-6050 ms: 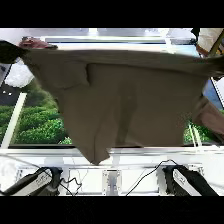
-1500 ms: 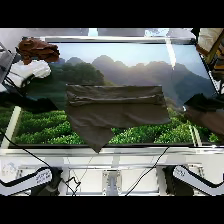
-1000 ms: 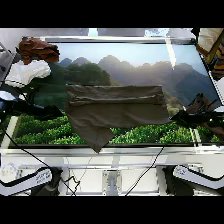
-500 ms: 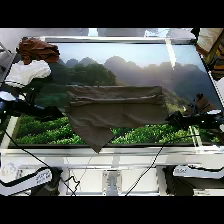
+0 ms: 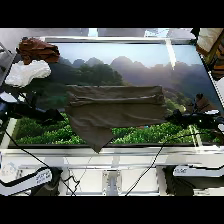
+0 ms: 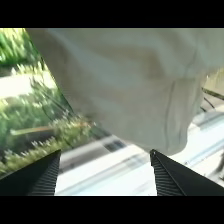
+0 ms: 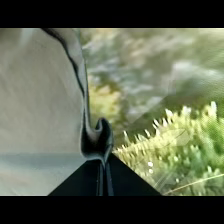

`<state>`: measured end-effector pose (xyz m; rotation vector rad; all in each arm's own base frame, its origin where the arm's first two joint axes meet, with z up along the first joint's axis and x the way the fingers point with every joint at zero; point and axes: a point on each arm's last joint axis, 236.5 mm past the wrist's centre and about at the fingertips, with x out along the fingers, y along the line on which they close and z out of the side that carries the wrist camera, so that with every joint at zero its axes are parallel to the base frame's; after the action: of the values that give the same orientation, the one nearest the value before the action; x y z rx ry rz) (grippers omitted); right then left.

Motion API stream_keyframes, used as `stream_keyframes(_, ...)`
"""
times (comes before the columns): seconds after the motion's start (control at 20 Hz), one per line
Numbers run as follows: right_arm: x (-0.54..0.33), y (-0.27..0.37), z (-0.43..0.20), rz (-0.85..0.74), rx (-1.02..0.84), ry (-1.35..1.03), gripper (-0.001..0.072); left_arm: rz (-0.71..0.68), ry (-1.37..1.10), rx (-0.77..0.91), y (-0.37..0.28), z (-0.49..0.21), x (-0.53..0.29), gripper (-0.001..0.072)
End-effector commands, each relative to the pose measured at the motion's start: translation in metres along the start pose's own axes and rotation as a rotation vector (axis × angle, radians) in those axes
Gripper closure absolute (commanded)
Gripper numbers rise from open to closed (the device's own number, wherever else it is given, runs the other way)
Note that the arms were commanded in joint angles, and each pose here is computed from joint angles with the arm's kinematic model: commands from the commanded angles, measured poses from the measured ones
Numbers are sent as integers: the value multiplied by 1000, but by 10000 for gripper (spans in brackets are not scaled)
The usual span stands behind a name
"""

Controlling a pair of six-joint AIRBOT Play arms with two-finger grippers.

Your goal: Fold the shirts.

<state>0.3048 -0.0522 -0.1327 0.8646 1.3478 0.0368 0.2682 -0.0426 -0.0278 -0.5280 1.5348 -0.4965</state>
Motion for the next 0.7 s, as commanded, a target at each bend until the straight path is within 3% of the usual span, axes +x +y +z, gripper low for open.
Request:
stream_keyframes(0.0, 0, -10, 2, -40, -30, -7, 678, -38, 76, -87, 5, -30, 26, 102)
stream_keyframes(0.15, 0, -10, 2, -40, -30, -9, 678, 7, 5, -143, 29, -30, 55, 102)
stream_keyframes(0.4, 0, -8, 3, -34, -26, -13, 678, -112, -102, -196, 15, -22, 79, 103)
stream_keyframes(0.65, 0, -3, 6, -12, -10, -24, 678, -112, -145, -229, 15, -18, 90, 108)
